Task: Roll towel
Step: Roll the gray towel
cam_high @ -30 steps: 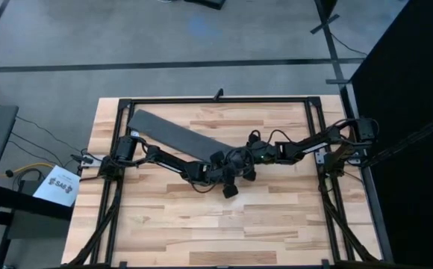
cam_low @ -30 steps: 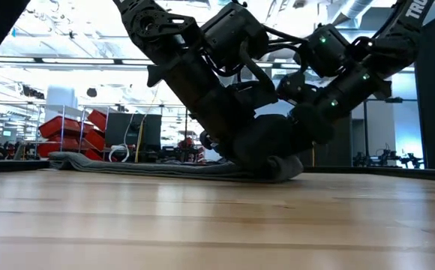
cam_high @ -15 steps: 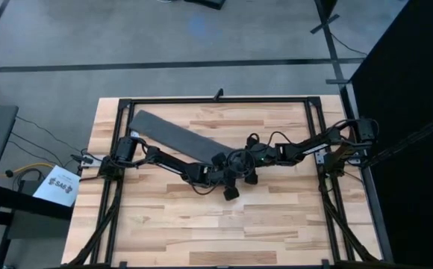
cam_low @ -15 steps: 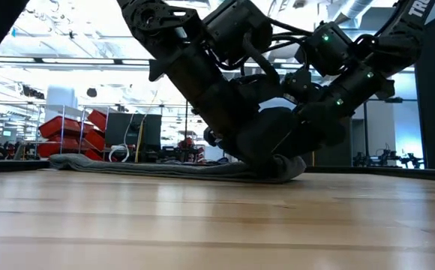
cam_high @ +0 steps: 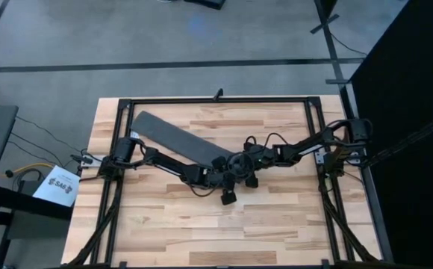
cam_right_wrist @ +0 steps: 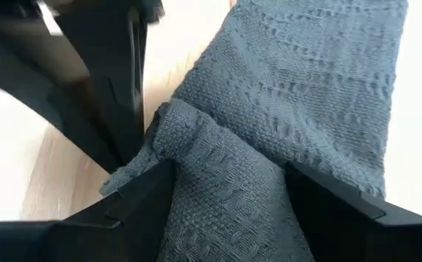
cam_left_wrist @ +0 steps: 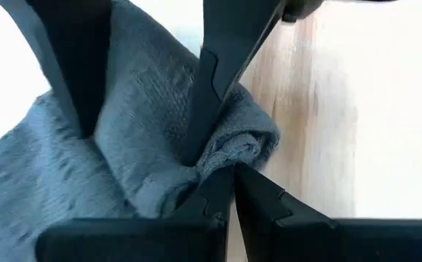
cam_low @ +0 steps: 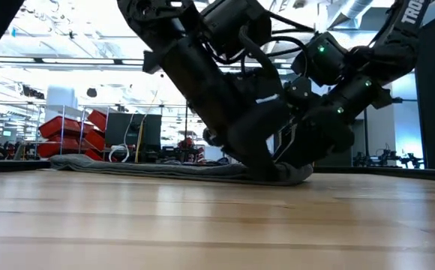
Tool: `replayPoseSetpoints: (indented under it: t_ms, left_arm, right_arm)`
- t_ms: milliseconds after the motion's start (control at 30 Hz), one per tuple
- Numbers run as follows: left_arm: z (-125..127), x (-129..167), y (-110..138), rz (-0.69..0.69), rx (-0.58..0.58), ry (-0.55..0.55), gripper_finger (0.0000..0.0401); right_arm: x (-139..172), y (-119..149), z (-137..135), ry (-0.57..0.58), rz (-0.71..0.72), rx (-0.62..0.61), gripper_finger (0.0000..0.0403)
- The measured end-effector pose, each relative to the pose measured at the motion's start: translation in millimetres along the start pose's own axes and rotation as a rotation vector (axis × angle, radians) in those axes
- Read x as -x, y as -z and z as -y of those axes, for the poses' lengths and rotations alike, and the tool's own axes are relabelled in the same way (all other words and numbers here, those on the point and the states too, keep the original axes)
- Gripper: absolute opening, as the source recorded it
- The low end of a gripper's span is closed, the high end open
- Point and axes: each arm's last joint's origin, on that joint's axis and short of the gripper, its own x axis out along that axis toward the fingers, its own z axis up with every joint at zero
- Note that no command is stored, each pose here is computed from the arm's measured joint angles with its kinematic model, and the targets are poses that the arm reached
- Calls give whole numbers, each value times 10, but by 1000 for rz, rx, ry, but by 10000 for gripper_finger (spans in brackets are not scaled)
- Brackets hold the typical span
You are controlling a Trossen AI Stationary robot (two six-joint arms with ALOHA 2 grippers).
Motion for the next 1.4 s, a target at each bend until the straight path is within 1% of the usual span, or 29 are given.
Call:
replayPoseSetpoints:
  t_ms: [100, 167, 267, 367, 433, 500, 600, 767, 900, 1000, 1033, 1133, 1200, 1267, 1333, 1400]
  left_arm:
    - [11, 119, -40, -15, -13, 6, 6]
    - [16, 244, -99, -12, -17, 25, 6]
    - [5, 406, -158, -14, -42, 26, 6]
    - [-25, 441, -214, 21, -64, 10, 6]
    - [-74, 409, -250, 63, -55, 7, 6]
    - [-123, 324, -228, 86, -39, -3, 6]
    - [-172, 167, -110, 64, -34, -18, 6]
    - [-131, -80, 42, 45, -33, -4, 6]
    - [-118, -158, 98, 30, -23, -2, 6]
    - [-113, -168, 108, 24, -23, 10, 6]
    - [-113, -169, 111, 22, -24, 11, 6]
    - [-109, -169, 121, 16, -27, 16, 6]
    - [-108, -171, 124, 15, -27, 18, 6]
    - [-112, -174, 126, 13, -24, 17, 6]
    - [-111, -176, 126, 14, -29, 20, 6]
    - [-111, -177, 123, 20, -40, 22, 6]
  right_arm:
    - [-6, 9, -1, -2, -7, 1, 255]
    - [-5, 12, -2, -3, -9, 8, 255]
    - [-4, 12, -2, -4, -9, 11, 255]
    - [-4, 16, -2, -4, -10, 12, 255]
    - [-5, 18, -3, -4, -11, 13, 255]
    - [-5, 20, -6, -5, -12, 16, 255]
    - [-6, 20, -22, -8, -11, 26, 255]
    - [-7, 16, -26, -8, -9, 32, 255]
    - [37, -15, -21, 8, -5, 47, 255]
    - [159, -61, -15, 17, -23, 55, 255]
    - [222, -93, -11, 33, -31, 59, 255]
    - [444, -205, 12, 134, -50, 79, 255]
    - [591, -199, 24, 184, -95, 80, 255]
    - [730, -201, 34, 228, -114, 58, 255]
    - [834, -242, 65, 290, -83, 20, 255]
    - [862, -256, 94, 319, -65, -6, 255]
